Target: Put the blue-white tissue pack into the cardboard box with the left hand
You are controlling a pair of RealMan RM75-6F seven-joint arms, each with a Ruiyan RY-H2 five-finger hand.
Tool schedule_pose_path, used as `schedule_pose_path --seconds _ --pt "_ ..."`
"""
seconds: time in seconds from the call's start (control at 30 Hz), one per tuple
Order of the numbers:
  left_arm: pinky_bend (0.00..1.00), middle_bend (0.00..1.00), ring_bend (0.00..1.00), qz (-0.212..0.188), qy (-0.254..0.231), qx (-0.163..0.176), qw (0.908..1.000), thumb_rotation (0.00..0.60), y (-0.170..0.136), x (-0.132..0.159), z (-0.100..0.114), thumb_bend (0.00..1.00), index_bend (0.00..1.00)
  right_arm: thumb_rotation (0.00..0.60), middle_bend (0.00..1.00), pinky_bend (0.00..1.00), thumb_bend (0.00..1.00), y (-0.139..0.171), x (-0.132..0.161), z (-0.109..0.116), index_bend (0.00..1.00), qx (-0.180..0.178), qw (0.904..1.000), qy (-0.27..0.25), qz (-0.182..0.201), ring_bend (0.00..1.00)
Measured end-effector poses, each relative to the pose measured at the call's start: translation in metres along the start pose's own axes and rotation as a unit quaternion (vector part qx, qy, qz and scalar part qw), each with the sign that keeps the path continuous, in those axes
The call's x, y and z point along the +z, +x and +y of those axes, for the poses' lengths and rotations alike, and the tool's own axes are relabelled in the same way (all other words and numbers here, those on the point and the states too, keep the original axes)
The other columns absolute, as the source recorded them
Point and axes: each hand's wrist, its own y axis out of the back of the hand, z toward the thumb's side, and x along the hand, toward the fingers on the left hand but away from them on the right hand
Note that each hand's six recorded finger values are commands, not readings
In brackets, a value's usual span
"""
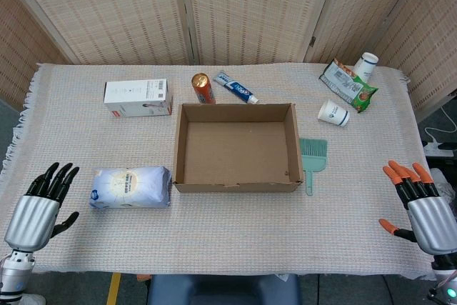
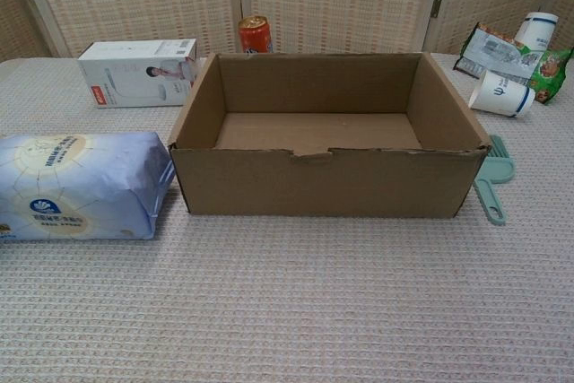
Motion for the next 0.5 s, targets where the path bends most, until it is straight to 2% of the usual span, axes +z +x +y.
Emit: schedule_pose_path --seconds 0.4,0.5 --pt "0.2 0.04 0.0 -0.006 -0.003 0.0 1.0 0.6 0.002 0.0014 -0.0002 0.18 0.01 0.6 0.03 0.0 0.0 0.0003 0.0017 -0.0018 0.05 0.002 1.0 0.0 0.004 0.0" --pt "0.2 0.02 0.0 -0.003 -0.003 -0.01 0.9999 0.6 0.0013 -0.0008 0.0011 0.18 0.0 0.6 0.03 0.0 0.0 -0.0003 0.0016 -0.0054 0.05 0.007 1.0 0.004 0.003 0.0"
